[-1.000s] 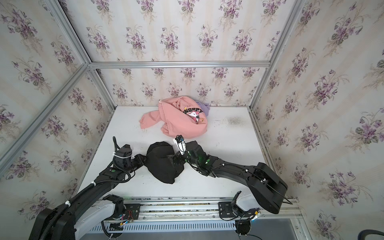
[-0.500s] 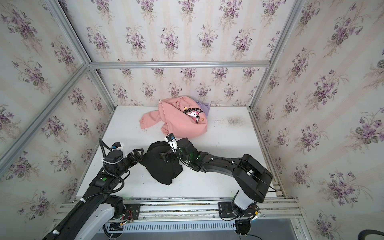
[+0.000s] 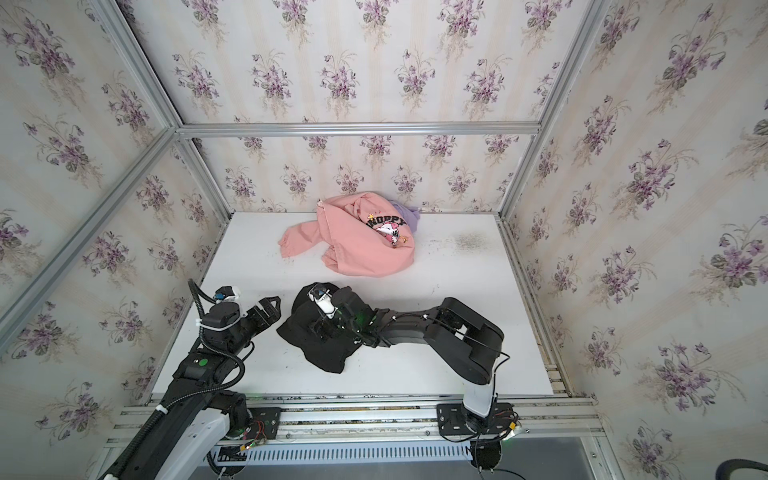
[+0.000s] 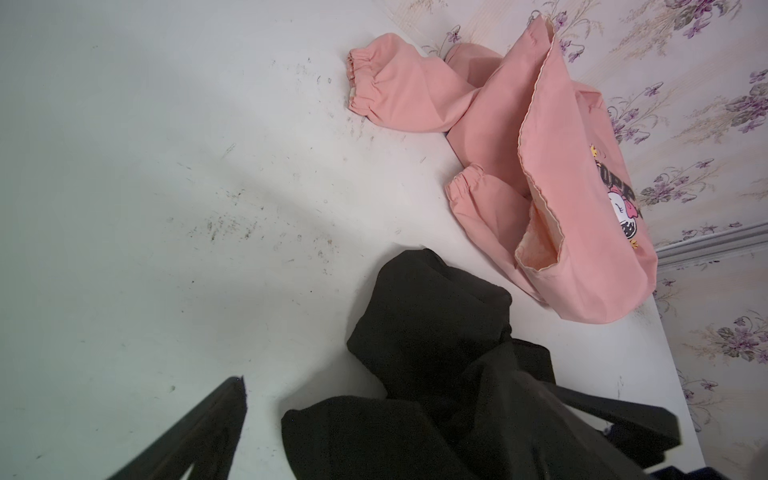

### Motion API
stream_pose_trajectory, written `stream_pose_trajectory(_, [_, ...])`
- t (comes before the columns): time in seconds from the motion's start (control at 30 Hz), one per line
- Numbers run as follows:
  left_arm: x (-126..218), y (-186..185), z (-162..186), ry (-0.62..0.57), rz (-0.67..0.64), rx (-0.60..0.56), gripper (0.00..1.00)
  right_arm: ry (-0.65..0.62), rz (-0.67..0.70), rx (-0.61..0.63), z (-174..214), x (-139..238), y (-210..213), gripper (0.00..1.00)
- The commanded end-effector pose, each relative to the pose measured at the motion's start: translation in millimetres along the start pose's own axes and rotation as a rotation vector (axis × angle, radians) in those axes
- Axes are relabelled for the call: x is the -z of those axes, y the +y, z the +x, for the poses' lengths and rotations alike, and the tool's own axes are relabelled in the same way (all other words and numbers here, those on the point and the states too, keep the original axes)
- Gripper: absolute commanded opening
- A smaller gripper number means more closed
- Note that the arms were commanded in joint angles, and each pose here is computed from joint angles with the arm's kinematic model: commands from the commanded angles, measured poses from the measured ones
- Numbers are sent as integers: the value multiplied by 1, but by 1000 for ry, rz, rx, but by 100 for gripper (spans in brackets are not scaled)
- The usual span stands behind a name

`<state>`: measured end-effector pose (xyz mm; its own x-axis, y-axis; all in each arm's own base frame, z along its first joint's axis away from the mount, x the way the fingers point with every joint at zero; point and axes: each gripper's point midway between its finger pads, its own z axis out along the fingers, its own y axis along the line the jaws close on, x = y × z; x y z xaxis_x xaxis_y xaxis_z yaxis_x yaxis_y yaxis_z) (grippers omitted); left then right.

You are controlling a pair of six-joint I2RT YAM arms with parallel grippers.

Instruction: Pick out a specific cloth from the pile

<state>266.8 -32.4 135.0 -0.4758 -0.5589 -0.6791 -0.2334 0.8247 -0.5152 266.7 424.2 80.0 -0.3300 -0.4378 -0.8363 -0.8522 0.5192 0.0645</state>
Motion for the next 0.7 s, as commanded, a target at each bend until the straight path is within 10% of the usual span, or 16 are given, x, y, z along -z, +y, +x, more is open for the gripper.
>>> stream_pose_trajectory(0.0, [1, -5, -6, -12, 18, -11, 99, -13, 39, 27, 7, -8, -4, 100])
stream_pose_trajectory(0.67, [5, -10, -13, -31, 34, -27, 100, 106, 283, -44, 87, 43, -41, 100])
